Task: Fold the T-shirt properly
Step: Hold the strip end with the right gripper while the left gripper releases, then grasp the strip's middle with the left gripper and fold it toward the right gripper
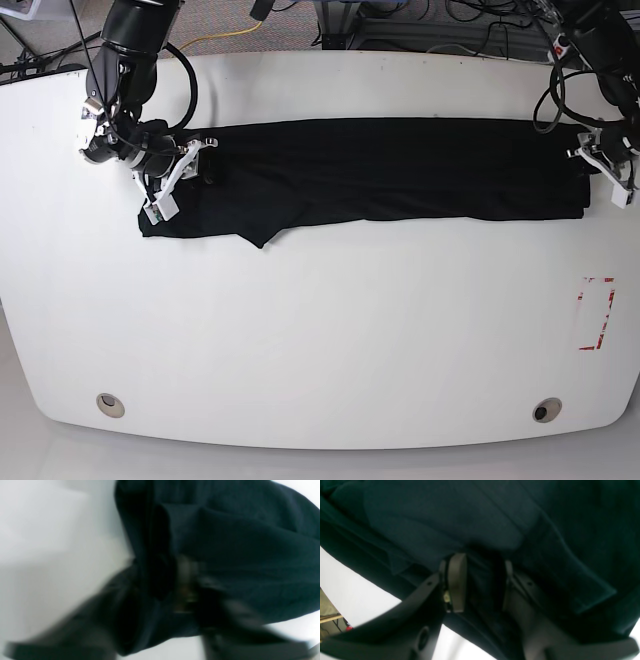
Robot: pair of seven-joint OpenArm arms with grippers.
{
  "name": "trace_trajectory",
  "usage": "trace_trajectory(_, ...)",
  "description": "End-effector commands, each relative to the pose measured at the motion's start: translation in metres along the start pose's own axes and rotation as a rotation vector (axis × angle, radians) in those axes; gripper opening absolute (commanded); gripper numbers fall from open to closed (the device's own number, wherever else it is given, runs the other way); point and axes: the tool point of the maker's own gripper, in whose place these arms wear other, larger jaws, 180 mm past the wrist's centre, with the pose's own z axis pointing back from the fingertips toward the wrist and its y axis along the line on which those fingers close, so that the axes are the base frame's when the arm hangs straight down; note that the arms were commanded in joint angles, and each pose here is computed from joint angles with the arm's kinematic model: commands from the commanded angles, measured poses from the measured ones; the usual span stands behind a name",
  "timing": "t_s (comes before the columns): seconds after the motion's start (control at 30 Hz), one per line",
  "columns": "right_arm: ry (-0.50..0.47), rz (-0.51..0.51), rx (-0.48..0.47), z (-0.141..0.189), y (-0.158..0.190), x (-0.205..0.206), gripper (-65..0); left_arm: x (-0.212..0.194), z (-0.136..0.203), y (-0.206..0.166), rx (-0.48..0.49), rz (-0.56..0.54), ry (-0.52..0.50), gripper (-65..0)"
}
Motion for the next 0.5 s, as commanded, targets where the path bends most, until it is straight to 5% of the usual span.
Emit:
trace_trajectory(0.0, 0.015, 0.015, -0.025, 0.003, -0.005, 0.002, -46.0, 0.011, 0.008, 0.005, 0.019, -0.022, -0.017, -63.6)
trace_trajectory(0.2, 0.012, 0.016, -0.024, 0.003, -0.005, 0.004, -46.0, 0.030, 0.025, -0.006, 0.053, -0.122, -0.068, -62.4)
trace_trajectory(0.47, 0.012, 0.016, -0.024, 0.003, -0.005, 0.004, -46.0, 0.052, 0.043, -0.069, 0.059, -0.326, -0.127, -62.2)
